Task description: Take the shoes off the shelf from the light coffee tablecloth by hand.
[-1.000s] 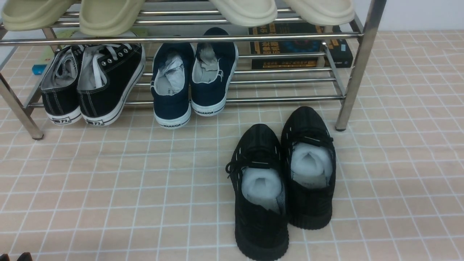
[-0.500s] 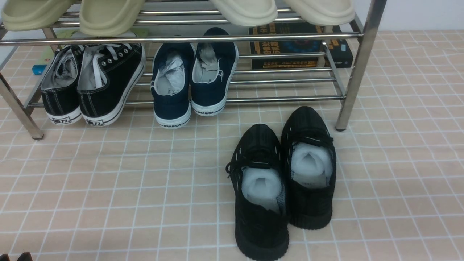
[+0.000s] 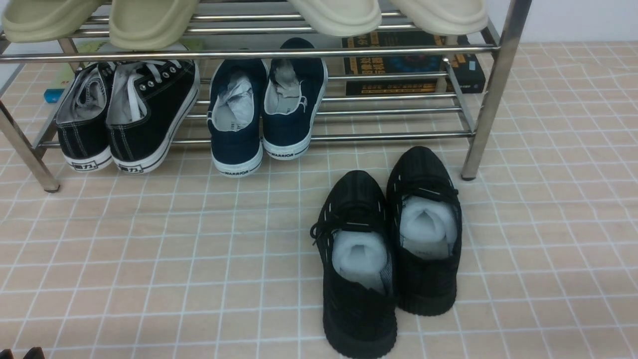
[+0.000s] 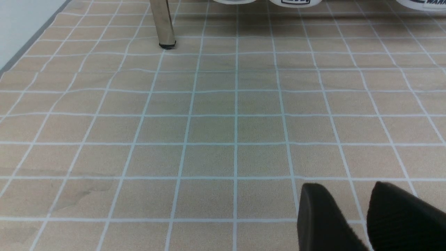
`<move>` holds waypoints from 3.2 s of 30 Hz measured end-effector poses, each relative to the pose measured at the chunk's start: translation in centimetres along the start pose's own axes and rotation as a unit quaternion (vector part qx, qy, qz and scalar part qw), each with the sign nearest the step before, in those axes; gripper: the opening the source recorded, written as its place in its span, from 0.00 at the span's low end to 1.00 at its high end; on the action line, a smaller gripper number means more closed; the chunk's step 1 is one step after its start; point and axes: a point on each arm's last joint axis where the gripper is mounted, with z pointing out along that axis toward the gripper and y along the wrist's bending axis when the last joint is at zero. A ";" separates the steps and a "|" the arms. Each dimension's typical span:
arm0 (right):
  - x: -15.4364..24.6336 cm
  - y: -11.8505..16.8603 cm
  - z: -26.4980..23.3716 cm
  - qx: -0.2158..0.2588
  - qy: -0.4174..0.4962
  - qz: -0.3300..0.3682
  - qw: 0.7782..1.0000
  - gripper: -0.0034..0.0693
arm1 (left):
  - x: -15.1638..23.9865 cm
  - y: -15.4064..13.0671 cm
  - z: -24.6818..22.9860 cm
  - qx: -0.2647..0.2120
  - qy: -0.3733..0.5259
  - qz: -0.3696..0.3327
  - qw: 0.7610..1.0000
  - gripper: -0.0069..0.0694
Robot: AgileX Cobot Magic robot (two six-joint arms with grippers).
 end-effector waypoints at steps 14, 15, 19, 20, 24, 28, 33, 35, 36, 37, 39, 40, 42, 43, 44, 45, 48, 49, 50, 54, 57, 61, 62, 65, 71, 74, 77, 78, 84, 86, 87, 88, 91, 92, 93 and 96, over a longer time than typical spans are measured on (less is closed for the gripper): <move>4.9 -2.6 0.1 0.126 -0.006 0.033 0.991 0.09 | 0.0 0.0 0.0 0.000 0.000 0.000 1.000 0.41; 4.9 -2.6 0.1 0.127 -0.005 0.034 0.991 0.09 | 0.0 0.0 0.0 0.000 0.000 0.000 1.000 0.41; 4.9 -2.6 0.1 0.129 -0.003 0.034 0.991 0.10 | 0.0 0.0 0.0 0.000 0.000 0.000 1.000 0.41; 4.9 -2.6 0.1 0.129 -0.003 0.034 0.991 0.10 | 0.0 0.0 0.0 0.000 0.000 0.000 1.000 0.41; 4.9 -2.6 0.1 0.130 -0.003 0.034 0.991 0.11 | 0.0 0.0 0.0 0.000 0.000 0.000 1.000 0.41; 4.9 -2.6 0.1 0.132 -0.002 0.025 0.991 0.12 | 0.0 0.0 0.0 0.000 0.000 0.000 1.000 0.41; 4.9 -2.6 0.1 0.133 0.004 -0.022 0.991 0.13 | 0.0 0.0 0.0 0.000 0.000 0.000 1.000 0.41; 4.9 -2.6 0.1 0.131 0.005 -0.027 0.991 0.13 | 0.0 0.0 0.0 0.000 0.000 0.000 1.000 0.41; 4.9 -2.6 0.1 0.129 0.006 -0.031 0.991 0.13 | 0.0 0.0 0.0 0.000 0.000 0.000 1.000 0.41; 4.9 -2.6 0.1 0.128 0.006 -0.031 0.991 0.13 | 0.0 0.0 0.0 0.000 0.000 0.000 1.000 0.41; 4.9 -2.5 0.1 0.128 0.007 -0.030 0.991 0.13 | 0.0 0.0 0.0 0.000 0.000 0.000 1.000 0.41; 4.9 -2.6 0.1 0.130 0.007 -0.030 0.991 0.14 | 0.0 0.0 0.0 0.000 0.000 0.000 1.000 0.41; 4.9 -2.7 0.1 0.140 0.006 -0.029 0.990 0.14 | 0.0 0.0 0.0 0.000 0.000 0.000 1.000 0.41; 4.9 -2.7 0.0 0.147 0.005 -0.028 0.989 0.14 | 0.0 0.0 0.0 0.000 0.000 0.000 1.000 0.41; 4.9 -2.8 0.0 0.155 0.004 -0.025 0.988 0.15 | 0.0 0.0 0.0 0.000 0.000 0.000 1.000 0.41; 4.8 -2.9 0.0 0.162 0.003 -0.023 0.987 0.15 | 0.0 0.0 0.0 0.000 0.000 0.000 1.000 0.41; 4.8 -3.0 -0.1 0.175 0.000 -0.020 0.984 0.16 | 0.0 0.0 0.0 0.000 0.000 0.000 1.000 0.41; 4.8 -3.0 -0.1 0.176 0.000 -0.019 0.984 0.16 | 0.0 0.0 0.0 0.000 0.000 0.000 1.000 0.41; 4.8 -3.1 -0.1 0.177 0.000 -0.019 0.984 0.16 | 0.0 0.0 0.0 0.000 0.000 0.000 1.000 0.41; 4.8 -3.0 0.0 0.168 0.002 -0.023 0.986 0.17 | 0.0 0.0 0.0 0.000 0.000 0.000 1.000 0.41; 4.9 -2.7 0.0 0.147 0.006 -0.030 0.989 0.17 | 0.0 0.0 0.0 0.000 0.000 0.000 1.000 0.41; 4.9 -2.6 0.1 0.135 0.008 -0.036 0.990 0.17 | 0.0 0.0 0.0 0.000 0.000 0.000 1.000 0.41; 4.9 -2.6 0.1 0.134 0.008 -0.035 0.990 0.18 | 0.0 0.0 0.0 0.000 0.000 0.000 1.000 0.41; 4.9 -2.6 0.1 0.133 0.008 -0.036 0.990 0.18 | 0.0 0.0 0.0 0.000 0.000 0.000 1.000 0.41; 4.9 -2.6 0.1 0.133 0.008 -0.036 0.990 0.19 | 0.0 0.0 0.0 0.000 0.000 0.000 1.000 0.41; 4.9 -2.6 0.1 0.133 0.008 -0.036 0.990 0.19 | 0.0 0.0 0.0 0.000 0.000 0.000 1.000 0.41; 4.9 -2.6 0.1 0.133 0.008 -0.036 0.990 0.19 | 0.0 0.0 0.0 0.000 0.000 0.000 1.000 0.41; 4.9 -2.6 0.1 0.133 0.008 -0.036 0.990 0.20 | 0.0 0.0 0.0 0.000 0.000 0.000 1.000 0.41; 4.9 -2.6 0.1 0.133 0.008 -0.036 0.990 0.21 | 0.0 0.0 0.0 0.000 0.000 0.000 1.000 0.41; 4.9 -2.6 0.1 0.133 0.008 -0.036 0.990 0.21 | 0.0 0.0 0.0 0.000 0.000 0.000 1.000 0.41; 4.9 -2.6 0.1 0.133 0.008 -0.036 0.990 0.21 | 0.0 0.0 0.0 0.000 0.000 0.000 1.000 0.41; 4.9 -2.6 0.1 0.133 0.008 -0.036 0.990 0.21 | 0.0 0.0 0.0 0.000 0.000 0.000 1.000 0.41; 4.9 -2.6 0.1 0.133 0.008 -0.036 0.990 0.22 | 0.0 0.0 0.0 0.000 0.000 0.000 1.000 0.41; 4.9 -2.6 0.1 0.133 0.008 -0.036 0.990 0.22 | 0.0 0.0 0.0 0.000 0.000 0.000 1.000 0.41; 4.9 -2.6 0.1 0.133 0.008 -0.036 0.990 0.22 | 0.0 0.0 0.0 0.000 0.000 0.000 1.000 0.41; 4.9 -2.6 0.1 0.133 0.008 -0.036 0.990 0.22 | 0.0 0.0 0.0 0.000 0.000 0.000 1.000 0.41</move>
